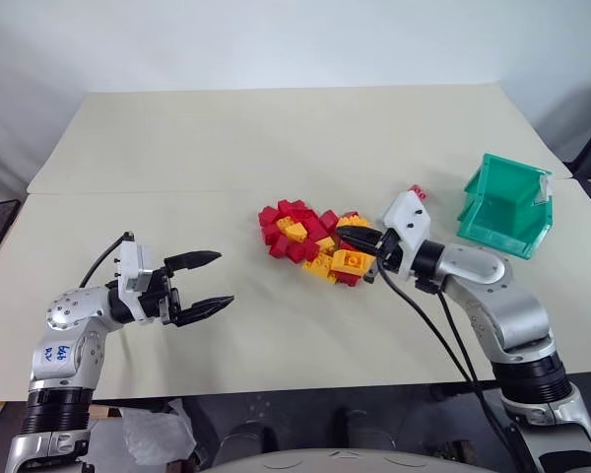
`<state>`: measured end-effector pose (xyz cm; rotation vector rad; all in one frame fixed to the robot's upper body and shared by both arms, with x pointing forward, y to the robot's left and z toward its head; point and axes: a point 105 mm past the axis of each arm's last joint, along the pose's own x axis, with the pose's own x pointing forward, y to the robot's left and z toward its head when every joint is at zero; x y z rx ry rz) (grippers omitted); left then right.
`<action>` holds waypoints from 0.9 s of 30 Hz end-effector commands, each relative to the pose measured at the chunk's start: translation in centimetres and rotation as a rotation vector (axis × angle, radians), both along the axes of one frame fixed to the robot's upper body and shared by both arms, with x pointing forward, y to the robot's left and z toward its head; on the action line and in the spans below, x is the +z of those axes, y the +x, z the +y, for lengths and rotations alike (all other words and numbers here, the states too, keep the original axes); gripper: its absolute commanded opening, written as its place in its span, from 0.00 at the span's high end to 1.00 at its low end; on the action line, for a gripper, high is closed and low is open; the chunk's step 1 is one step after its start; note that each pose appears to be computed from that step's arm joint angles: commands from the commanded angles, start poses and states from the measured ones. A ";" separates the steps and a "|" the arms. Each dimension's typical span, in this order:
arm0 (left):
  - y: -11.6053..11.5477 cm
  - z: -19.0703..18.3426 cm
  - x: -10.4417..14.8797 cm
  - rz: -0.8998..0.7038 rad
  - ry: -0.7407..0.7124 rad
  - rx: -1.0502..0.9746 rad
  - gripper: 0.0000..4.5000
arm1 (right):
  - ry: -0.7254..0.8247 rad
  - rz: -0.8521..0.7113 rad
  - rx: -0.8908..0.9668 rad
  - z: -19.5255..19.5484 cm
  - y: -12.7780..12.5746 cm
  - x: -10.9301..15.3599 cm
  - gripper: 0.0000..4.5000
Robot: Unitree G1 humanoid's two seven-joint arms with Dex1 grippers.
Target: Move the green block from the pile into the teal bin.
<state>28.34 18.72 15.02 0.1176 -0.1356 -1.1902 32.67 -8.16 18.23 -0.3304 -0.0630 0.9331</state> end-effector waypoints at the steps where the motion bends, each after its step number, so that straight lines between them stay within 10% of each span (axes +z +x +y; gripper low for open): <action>1: 0.1 -0.2 1.2 -0.055 -0.017 -0.006 0.00 | -0.018 0.012 -0.022 1.0 0.4 -0.9 1.00; 10: -0.1 0.1 1.5 -0.066 -0.016 0.010 0.00 | -0.066 0.082 -0.128 -0.5 1.6 -4.3 1.00; 27: 0.6 -0.9 1.7 -0.074 -0.020 -0.050 0.00 | -0.080 -0.022 -0.263 -6.0 1.7 -0.6 1.00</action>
